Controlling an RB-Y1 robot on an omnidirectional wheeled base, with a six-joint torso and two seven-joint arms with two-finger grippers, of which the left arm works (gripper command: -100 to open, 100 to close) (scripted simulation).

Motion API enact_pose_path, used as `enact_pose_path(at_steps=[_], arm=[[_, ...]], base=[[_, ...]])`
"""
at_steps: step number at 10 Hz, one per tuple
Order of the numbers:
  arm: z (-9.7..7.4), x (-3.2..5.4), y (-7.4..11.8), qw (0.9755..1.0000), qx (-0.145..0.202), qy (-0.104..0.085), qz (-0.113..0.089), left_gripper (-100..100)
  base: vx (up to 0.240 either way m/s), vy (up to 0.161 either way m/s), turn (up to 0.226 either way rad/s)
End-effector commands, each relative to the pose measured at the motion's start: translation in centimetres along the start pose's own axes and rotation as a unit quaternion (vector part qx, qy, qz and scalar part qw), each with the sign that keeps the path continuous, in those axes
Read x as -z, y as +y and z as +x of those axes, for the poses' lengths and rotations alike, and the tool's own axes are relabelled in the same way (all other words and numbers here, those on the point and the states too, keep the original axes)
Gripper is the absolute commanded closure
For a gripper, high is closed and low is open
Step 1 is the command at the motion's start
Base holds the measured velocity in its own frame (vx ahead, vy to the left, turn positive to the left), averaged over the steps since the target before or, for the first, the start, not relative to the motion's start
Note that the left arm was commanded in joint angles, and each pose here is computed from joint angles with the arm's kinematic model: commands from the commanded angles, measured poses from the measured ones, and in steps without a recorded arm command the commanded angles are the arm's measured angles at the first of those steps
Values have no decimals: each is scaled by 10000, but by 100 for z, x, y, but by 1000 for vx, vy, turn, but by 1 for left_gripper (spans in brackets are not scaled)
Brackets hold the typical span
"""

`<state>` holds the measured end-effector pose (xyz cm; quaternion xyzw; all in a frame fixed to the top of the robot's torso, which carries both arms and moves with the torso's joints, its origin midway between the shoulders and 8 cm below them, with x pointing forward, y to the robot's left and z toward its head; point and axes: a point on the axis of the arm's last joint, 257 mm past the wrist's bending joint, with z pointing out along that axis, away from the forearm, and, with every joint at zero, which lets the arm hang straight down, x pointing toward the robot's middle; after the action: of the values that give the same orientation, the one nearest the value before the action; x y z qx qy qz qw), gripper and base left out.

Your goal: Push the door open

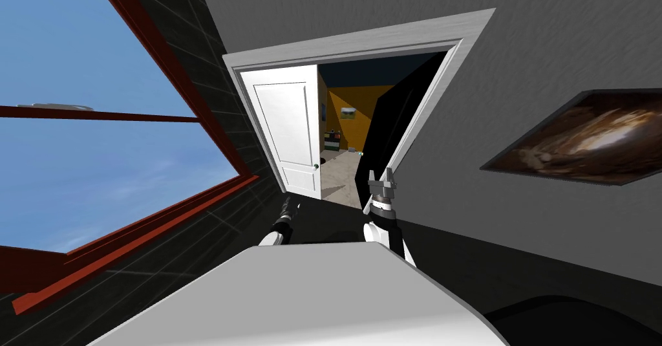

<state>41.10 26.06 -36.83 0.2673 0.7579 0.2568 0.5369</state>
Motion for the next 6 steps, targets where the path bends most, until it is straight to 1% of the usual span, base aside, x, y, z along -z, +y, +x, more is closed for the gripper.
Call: enact_pose_path(at_steps=[1,2,3,4,5,6], arm=[[31,-8,16,9994,-339,38,-42,-100],[81,-16,7,9974,-715,98,-74,-100],[134,-23,-4,9946,-1022,163,-98,-100],[125,-23,2,9936,-1113,148,-109,-100],[176,-29,-8,9898,-1405,210,-131,-100],[166,-29,-2,9884,-1499,194,-144,-100]], base=[[58,11,4],[63,16,4],[82,21,6],[59,9,1],[61,1,6],[49,5,3]])
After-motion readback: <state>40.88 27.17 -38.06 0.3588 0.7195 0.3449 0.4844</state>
